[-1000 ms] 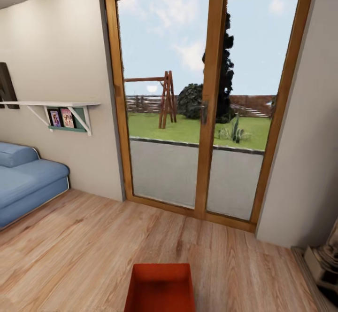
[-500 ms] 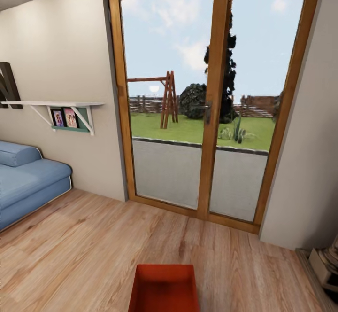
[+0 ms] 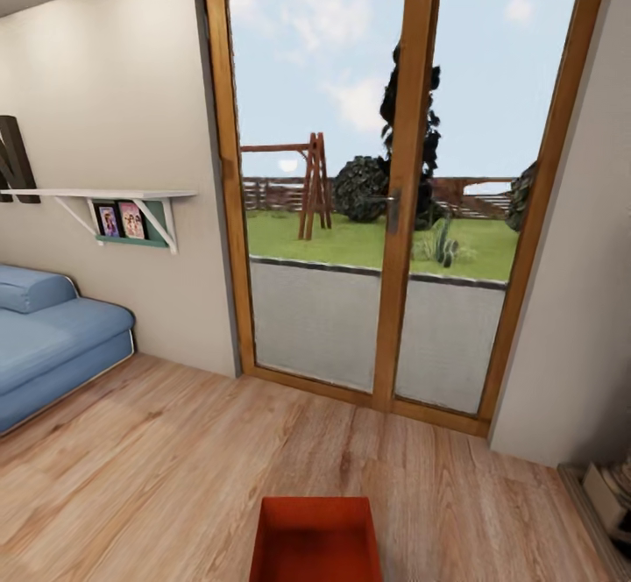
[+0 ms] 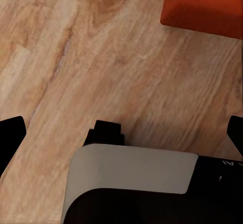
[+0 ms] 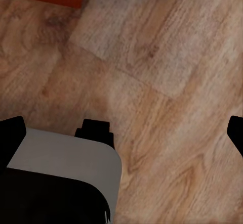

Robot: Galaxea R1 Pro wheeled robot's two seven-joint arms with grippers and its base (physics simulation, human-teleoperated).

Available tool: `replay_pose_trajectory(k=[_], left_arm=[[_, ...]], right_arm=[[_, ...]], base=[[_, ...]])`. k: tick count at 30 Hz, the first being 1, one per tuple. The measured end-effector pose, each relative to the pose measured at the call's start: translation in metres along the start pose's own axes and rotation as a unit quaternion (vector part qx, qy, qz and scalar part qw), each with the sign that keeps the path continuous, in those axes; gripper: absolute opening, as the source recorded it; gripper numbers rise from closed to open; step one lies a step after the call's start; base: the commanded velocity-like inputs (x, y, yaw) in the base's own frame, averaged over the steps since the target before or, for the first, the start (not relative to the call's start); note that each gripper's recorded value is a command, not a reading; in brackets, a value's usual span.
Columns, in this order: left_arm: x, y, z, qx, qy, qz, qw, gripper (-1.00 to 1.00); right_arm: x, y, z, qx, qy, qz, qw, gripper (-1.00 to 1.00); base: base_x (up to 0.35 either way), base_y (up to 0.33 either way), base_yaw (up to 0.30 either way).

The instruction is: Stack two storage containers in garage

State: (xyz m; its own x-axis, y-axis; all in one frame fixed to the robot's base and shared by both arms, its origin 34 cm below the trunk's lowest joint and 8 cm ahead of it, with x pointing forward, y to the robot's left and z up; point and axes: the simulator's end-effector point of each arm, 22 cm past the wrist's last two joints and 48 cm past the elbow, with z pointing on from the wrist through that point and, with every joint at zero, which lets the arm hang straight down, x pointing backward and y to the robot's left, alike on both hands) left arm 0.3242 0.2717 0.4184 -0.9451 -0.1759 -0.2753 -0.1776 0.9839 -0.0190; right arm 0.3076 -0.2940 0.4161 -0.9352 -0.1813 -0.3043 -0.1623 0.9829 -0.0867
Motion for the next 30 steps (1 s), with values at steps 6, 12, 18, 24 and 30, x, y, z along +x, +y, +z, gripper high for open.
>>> replay_pose_trajectory(k=[6,12,18,24,30], left_arm=[[-0.0026,0.0001,0.0000,0.000,-0.006,-0.001,1.0000,1.00],[-0.0026,0.0014,0.0000,-0.001,-0.006,-0.001,1.0000,1.00],[-0.0028,0.0019,0.0000,-0.001,-0.007,-0.001,1.0000,1.00],[-0.0028,0.0026,0.0000,-0.002,-0.007,-0.004,1.0000,1.00],[-0.0029,0.0023,0.0000,-0.002,-0.007,-0.004,1.0000,1.00]], right_arm=[[0.0001,-0.0005,0.0000,0.000,0.000,-0.002,1.0000,1.00],[-0.0004,-0.0029,-0.0001,0.001,-0.002,-0.005,1.0000,1.00],[-0.0009,-0.0022,-0.0001,0.000,-0.003,-0.005,1.0000,1.00],[-0.0002,0.0014,0.0000,-0.001,0.000,-0.005,1.0000,1.00],[-0.0003,0.0031,0.0000,-0.003,0.000,-0.006,1.0000,1.00]], base=[[0.000,0.000,-0.047],[0.000,0.000,-0.004],[0.000,0.000,0.000],[0.000,0.000,0.000],[0.000,0.000,0.000]])
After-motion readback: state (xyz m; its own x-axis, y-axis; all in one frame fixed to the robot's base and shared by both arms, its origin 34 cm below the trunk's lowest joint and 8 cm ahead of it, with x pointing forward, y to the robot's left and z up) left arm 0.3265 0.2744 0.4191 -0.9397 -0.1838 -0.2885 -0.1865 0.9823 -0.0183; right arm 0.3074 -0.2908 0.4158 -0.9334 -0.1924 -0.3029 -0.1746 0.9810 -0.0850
